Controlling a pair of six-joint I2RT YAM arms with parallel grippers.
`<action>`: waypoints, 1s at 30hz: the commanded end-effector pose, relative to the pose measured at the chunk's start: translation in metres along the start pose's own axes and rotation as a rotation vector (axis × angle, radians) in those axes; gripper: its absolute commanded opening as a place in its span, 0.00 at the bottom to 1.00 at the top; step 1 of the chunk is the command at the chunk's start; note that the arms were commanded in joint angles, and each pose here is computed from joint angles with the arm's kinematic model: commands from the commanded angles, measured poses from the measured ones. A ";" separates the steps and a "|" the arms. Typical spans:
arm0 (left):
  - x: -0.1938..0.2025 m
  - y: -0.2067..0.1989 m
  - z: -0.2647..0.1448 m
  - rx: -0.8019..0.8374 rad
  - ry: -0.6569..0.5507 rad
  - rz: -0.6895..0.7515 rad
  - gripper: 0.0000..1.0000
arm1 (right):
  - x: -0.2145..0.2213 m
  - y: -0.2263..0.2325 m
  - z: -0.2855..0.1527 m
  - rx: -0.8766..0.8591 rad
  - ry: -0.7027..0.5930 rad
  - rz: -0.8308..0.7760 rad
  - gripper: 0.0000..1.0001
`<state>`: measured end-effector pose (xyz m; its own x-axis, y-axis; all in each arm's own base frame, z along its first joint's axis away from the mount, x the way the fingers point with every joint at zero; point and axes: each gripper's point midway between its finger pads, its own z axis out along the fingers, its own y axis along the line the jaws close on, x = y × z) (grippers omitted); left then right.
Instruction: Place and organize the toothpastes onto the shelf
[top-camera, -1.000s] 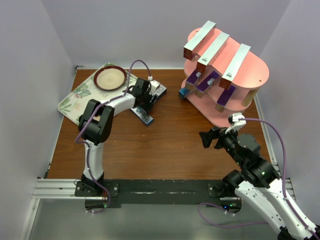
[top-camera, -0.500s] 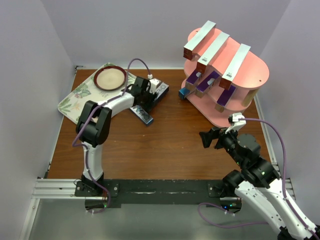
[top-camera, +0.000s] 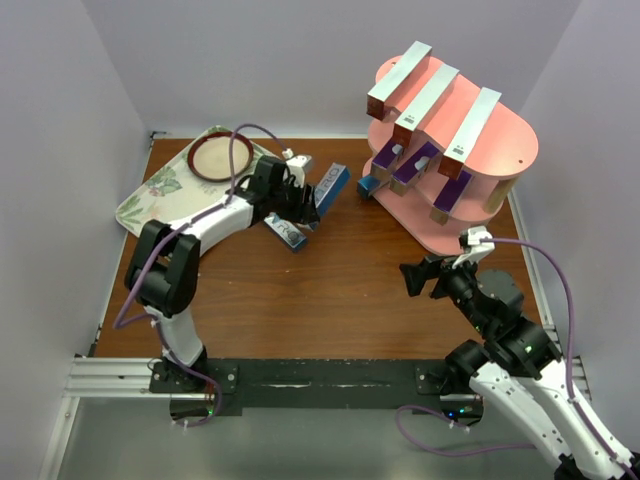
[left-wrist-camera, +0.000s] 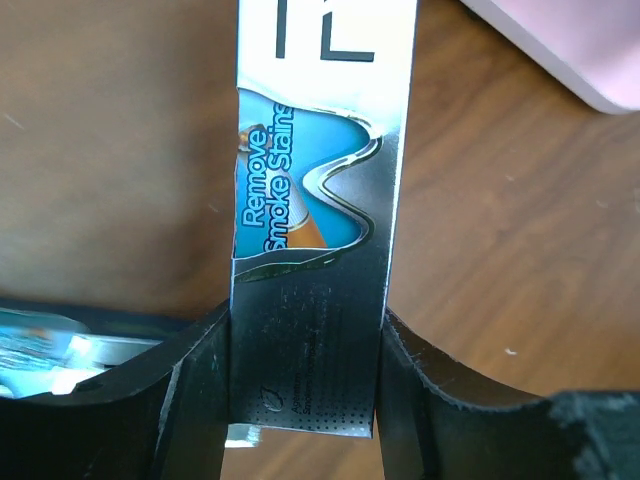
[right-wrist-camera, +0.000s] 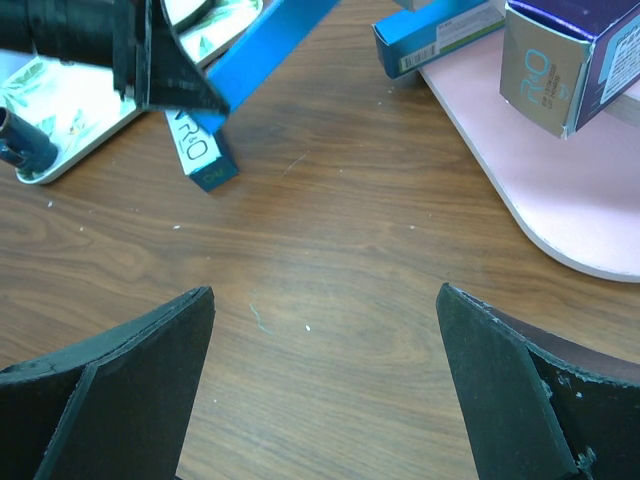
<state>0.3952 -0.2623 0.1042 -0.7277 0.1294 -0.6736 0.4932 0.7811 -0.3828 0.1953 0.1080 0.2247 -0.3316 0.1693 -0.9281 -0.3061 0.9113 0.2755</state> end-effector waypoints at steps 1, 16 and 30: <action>-0.005 -0.043 -0.017 0.194 -0.058 -0.095 0.28 | -0.008 0.002 -0.002 -0.014 -0.035 -0.006 0.97; 0.023 -0.151 -0.006 0.625 -0.049 -0.204 0.31 | -0.012 0.002 -0.005 -0.016 -0.050 -0.001 0.97; -0.006 -0.172 0.050 0.700 -0.056 -0.376 0.33 | -0.011 0.002 -0.006 -0.019 -0.052 -0.001 0.97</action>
<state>0.3180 -0.4089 0.1029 -0.9212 -0.0557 -0.3851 0.3524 0.3004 -0.8863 0.1927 0.1061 0.2302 -0.3101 0.1835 -0.9328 -0.3118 0.9073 0.2822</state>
